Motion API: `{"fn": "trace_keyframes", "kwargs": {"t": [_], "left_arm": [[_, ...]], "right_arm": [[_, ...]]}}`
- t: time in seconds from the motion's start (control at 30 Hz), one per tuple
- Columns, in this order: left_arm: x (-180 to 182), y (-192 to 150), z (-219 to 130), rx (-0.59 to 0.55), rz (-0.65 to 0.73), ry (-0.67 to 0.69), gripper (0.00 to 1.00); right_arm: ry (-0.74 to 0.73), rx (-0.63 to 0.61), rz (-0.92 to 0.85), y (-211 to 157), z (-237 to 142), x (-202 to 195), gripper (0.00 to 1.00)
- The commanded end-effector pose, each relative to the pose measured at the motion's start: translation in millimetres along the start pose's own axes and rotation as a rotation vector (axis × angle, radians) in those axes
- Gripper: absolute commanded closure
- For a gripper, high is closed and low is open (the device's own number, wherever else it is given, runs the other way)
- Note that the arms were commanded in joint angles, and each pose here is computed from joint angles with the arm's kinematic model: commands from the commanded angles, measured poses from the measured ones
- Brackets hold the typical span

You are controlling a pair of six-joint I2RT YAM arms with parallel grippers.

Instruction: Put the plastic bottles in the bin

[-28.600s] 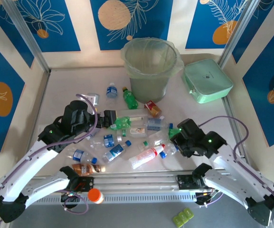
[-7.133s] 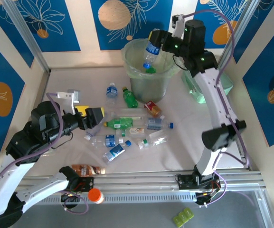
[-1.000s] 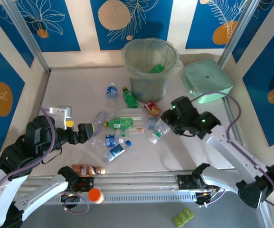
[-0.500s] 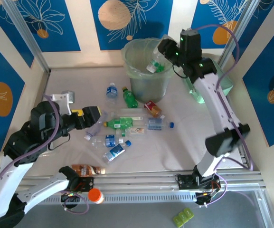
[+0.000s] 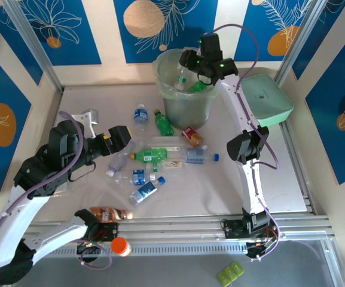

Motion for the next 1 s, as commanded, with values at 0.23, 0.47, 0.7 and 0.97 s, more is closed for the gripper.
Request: {"fn": "trace_keyframes", "kwargs": {"t": [0.23,0.47,0.7,0.97], "left_arm": [[8.7,6.1,-10.5,-0.039,0.039,0.064,0.01],[9.7,11.6,-29.5,-0.054,-0.176,0.095,0.01],[12.2,9.6,-43.8,0.029,-0.416,0.232,0.01],[16.0,-3.7,-42.5,0.108,-0.520,0.276,0.01]], "right_arm": [[0.018,0.032,-0.074,-14.8,0.7,13.6,0.15],[0.023,-0.113,-0.082,23.2,-69.2,37.5,0.11],[-0.059,-0.149,-0.036,-2.5,-135.2,55.5,0.15],[-0.230,0.086,0.076,-129.8,-185.0,16.3,0.18]]}}
Point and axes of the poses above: each hand's point on the last joint's axis, 136 mm out from that joint toward the fingers, its own z axis out along the fingers, its own x axis along the line the jaws close on, y = z × x, the point moved 4 cm from there along -z, back along the fingers, and after that the axes turned 1 degree about -z, right-handed, at the moved point
